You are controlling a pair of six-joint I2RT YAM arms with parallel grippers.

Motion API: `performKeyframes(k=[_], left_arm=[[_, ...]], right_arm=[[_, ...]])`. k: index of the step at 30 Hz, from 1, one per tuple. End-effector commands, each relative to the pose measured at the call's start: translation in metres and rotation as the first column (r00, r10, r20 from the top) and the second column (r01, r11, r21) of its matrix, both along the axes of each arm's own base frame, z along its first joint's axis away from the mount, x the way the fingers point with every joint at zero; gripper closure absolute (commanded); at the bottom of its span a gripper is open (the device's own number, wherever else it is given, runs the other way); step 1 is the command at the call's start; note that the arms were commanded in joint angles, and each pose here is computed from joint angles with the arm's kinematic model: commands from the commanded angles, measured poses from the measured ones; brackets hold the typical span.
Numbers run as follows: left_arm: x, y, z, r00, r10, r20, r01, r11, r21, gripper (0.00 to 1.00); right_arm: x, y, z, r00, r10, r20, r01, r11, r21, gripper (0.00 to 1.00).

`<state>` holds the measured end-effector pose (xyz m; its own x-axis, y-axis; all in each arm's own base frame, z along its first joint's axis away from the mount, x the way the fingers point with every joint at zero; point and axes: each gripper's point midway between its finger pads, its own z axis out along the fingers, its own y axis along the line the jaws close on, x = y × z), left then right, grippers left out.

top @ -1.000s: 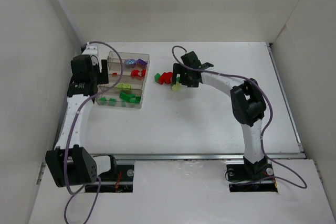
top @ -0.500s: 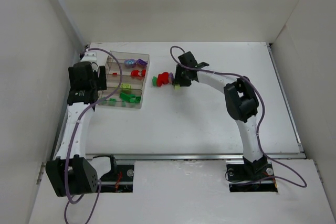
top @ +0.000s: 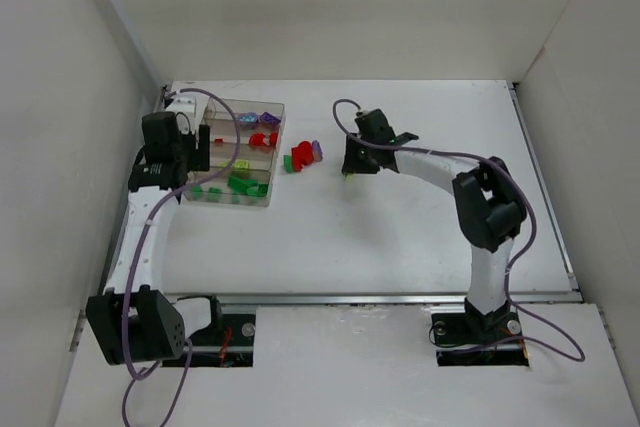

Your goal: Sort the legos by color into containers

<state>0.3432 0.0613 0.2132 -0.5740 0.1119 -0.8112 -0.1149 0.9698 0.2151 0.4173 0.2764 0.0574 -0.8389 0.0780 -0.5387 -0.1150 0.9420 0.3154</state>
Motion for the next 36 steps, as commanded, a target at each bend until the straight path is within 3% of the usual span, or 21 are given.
performKeyframes(k=[1, 2, 5, 6, 7, 9, 10, 13, 14, 15, 16, 17, 20, 21, 24, 25, 29, 33, 36], left_arm=[[0.018, -0.031, 0.044, 0.977, -0.203, 0.065, 0.203, 0.979, 0.017, 0.27], [0.019, -0.037, 0.053, 0.966, -0.247, 0.074, 0.246, 0.969, 0.024, 0.27], [0.016, -0.089, 0.073, 0.868, -0.489, 0.086, 0.492, 0.871, -0.015, 0.29], [0.013, -0.106, 0.077, 0.829, -0.552, 0.090, 0.557, 0.830, -0.037, 0.29], [0.004, -0.140, 0.089, 0.742, -0.658, 0.133, 0.669, 0.739, -0.076, 0.29], [-0.007, -0.177, 0.099, 0.653, -0.734, 0.185, 0.757, 0.640, -0.131, 0.27], [-0.015, -0.200, 0.108, 0.574, -0.785, 0.234, 0.819, 0.553, -0.153, 0.27], [-0.038, -0.245, 0.114, 0.395, -0.868, 0.302, 0.915, 0.341, -0.216, 0.29], [-0.042, -0.252, 0.108, 0.356, -0.886, 0.296, 0.927, 0.297, -0.228, 0.31], [-0.048, -0.259, 0.106, 0.298, -0.912, 0.282, 0.948, 0.247, -0.203, 0.33], [-0.049, -0.261, 0.104, 0.175, -0.956, 0.237, 0.985, 0.170, -0.041, 0.34], [-0.054, -0.263, 0.101, 0.097, -0.976, 0.193, 0.994, 0.106, 0.039, 0.34], [-0.079, -0.262, 0.101, -0.094, -0.990, 0.106, 0.970, -0.067, 0.235, 0.31], [-0.082, -0.262, 0.114, -0.162, -0.983, 0.083, 0.922, -0.120, 0.369, 0.30], [-0.094, -0.273, 0.120, -0.280, -0.956, 0.087, 0.861, -0.210, 0.464, 0.29], [-0.096, -0.275, 0.123, -0.295, -0.951, 0.096, 0.855, -0.217, 0.471, 0.29], [-0.118, -0.305, 0.121, -0.427, -0.897, 0.112, 0.837, -0.345, 0.426, 0.28], [-0.144, -0.315, 0.098, -0.491, -0.866, 0.099, 0.840, -0.440, 0.317, 0.32], [-0.144, -0.316, 0.086, -0.485, -0.868, 0.101, 0.856, -0.448, 0.258, 0.39]], right_arm=[[0.003, 0.010, 0.064, 0.968, 0.139, 0.210, -0.154, 0.986, 0.059, 1.00], [0.002, 0.012, 0.093, 0.940, 0.171, 0.294, -0.200, 0.977, 0.072, 1.00], [-0.018, 0.007, 0.111, 0.859, 0.326, 0.396, -0.334, 0.941, -0.050, 1.00], [-0.026, 0.004, 0.133, 0.795, 0.394, 0.462, -0.384, 0.915, -0.121, 1.00], [-0.038, 0.010, 0.141, 0.754, 0.444, 0.485, -0.424, 0.892, -0.157, 1.00], [-0.058, 0.012, 0.163, 0.654, 0.517, 0.552, -0.477, 0.848, -0.229, 1.00], [-0.066, 0.014, 0.168, 0.626, 0.539, 0.564, -0.502, 0.832, -0.238, 1.00], [-0.097, 0.027, 0.195, 0.514, 0.582, 0.630, -0.615, 0.762, -0.202, 1.00], [-0.106, 0.030, 0.203, 0.485, 0.591, 0.645, -0.648, 0.738, -0.188, 1.00], [-0.118, 0.035, 0.211, 0.446, 0.603, 0.661, -0.695, 0.699, -0.169, 1.00], [-0.125, 0.034, 0.219, 0.416, 0.606, 0.678, -0.710, 0.682, -0.174, 1.00], [-0.130, 0.034, 0.224, 0.400, 0.606, 0.688, -0.722, 0.670, -0.171, 1.00], [-0.145, 0.036, 0.236, 0.348, 0.615, 0.708, -0.763, 0.624, -0.167, 1.00], [-0.152, 0.039, 0.237, 0.329, 0.622, 0.711, -0.788, 0.596, -0.158, 1.00], [-0.163, 0.042, 0.245, 0.298, 0.622, 0.724, -0.805, 0.571, -0.160, 1.00], [-0.169, 0.047, 0.245, 0.286, 0.628, 0.724, -0.816, 0.555, -0.160, 1.00], [-0.182, 0.050, 0.243, 0.265, 0.652, 0.710, -0.823, 0.536, -0.186, 1.00], [-0.187, 0.048, 0.242, 0.273, 0.660, 0.700, -0.810, 0.550, -0.203, 1.00], [-0.192, 0.051, 0.240, 0.271, 0.669, 0.692, -0.816, 0.541, -0.204, 1.00]])
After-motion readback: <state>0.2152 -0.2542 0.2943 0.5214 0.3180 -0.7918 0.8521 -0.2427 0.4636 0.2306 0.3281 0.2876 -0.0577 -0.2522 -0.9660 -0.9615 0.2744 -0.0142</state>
